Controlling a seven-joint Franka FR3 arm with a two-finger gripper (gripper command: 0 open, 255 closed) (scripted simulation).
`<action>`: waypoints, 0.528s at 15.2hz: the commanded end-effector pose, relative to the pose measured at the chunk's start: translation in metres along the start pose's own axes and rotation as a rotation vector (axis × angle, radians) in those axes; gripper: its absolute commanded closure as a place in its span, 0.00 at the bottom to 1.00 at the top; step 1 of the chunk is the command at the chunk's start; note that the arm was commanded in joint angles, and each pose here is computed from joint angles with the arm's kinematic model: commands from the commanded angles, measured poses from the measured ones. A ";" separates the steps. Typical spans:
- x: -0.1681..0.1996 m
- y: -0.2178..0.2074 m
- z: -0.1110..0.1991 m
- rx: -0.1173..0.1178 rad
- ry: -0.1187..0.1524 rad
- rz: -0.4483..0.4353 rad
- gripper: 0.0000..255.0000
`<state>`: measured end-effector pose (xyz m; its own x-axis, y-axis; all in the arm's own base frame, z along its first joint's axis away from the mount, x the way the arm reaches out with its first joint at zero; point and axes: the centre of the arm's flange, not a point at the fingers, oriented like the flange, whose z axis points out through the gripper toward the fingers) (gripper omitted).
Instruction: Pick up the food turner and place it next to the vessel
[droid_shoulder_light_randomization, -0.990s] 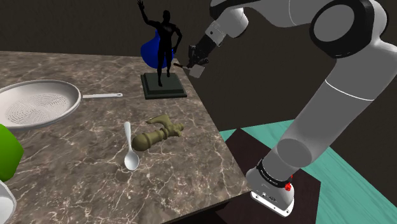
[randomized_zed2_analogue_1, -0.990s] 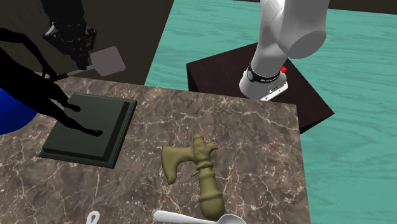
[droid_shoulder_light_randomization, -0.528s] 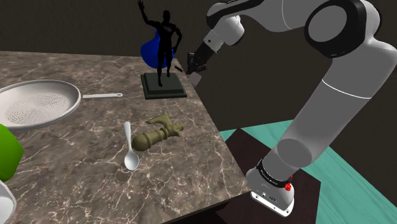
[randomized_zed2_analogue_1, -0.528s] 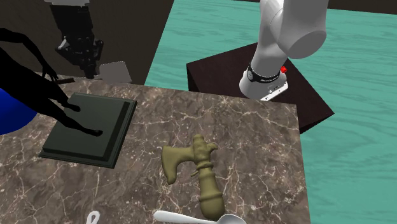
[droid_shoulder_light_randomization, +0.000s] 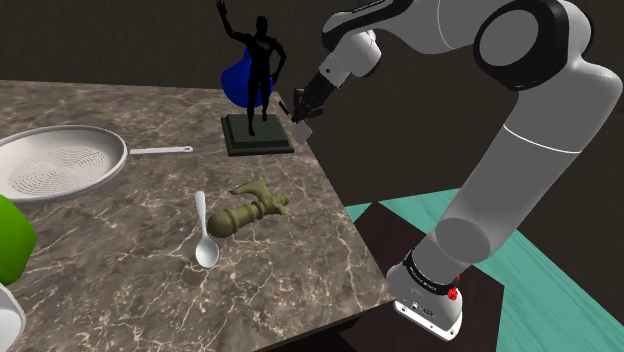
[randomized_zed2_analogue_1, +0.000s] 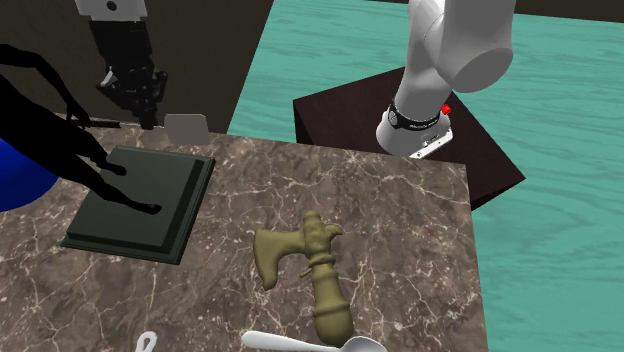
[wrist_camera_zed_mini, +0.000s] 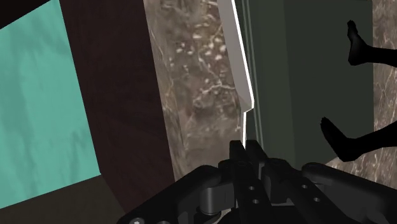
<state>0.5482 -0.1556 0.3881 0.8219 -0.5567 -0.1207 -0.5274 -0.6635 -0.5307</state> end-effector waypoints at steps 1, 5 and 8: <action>0.000 0.000 0.000 0.000 0.000 0.000 1.00; 0.000 0.000 0.000 0.000 0.000 0.000 0.00; 0.000 0.000 0.000 0.000 0.000 0.000 0.00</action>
<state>0.5482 -0.1556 0.3881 0.8219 -0.5568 -0.1206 -0.5273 -0.6635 -0.5308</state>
